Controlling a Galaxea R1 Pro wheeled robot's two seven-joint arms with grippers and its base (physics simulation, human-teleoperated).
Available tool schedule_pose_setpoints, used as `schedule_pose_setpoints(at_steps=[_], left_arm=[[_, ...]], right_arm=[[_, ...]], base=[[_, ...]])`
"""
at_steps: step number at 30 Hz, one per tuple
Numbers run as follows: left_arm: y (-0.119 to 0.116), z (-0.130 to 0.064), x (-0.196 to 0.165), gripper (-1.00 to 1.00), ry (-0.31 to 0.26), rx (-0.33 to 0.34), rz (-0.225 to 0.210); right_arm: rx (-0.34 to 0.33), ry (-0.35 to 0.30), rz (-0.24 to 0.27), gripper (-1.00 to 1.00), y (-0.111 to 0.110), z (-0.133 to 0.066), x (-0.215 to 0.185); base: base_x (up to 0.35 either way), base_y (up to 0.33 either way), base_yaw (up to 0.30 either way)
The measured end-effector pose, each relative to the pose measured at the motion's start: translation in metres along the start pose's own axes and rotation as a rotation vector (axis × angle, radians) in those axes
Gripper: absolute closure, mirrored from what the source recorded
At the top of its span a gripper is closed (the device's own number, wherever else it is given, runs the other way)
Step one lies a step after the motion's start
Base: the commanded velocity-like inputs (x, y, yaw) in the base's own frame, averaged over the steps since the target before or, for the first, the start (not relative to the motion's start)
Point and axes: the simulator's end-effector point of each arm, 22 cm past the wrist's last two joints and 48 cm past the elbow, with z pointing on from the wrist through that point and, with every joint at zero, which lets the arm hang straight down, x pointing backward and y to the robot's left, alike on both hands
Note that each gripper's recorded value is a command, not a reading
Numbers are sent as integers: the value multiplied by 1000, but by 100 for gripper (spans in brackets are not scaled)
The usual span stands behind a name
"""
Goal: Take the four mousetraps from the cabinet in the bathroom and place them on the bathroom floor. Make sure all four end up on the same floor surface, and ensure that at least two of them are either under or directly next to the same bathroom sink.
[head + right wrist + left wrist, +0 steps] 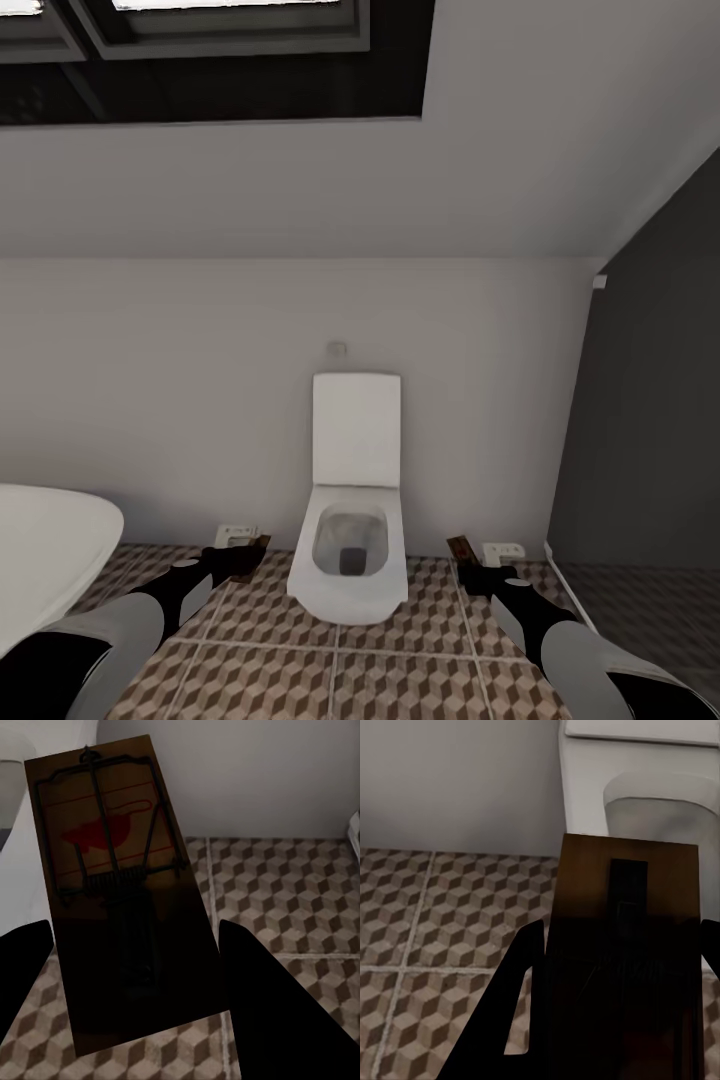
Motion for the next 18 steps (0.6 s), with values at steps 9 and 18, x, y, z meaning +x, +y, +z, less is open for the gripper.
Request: schedule_pose_setpoints(at_steps=[9, 18], left_arm=[[1, 7, 17, 100, 1, 0, -2], [2, 14, 34, 100, 2, 0, -1]], right_arm=[[-2, 4, -1, 100, 2, 8, 18], [-7, 19, -2, 100, 5, 16, 43]], base=[[0, 0, 0], [0, 0, 0]])
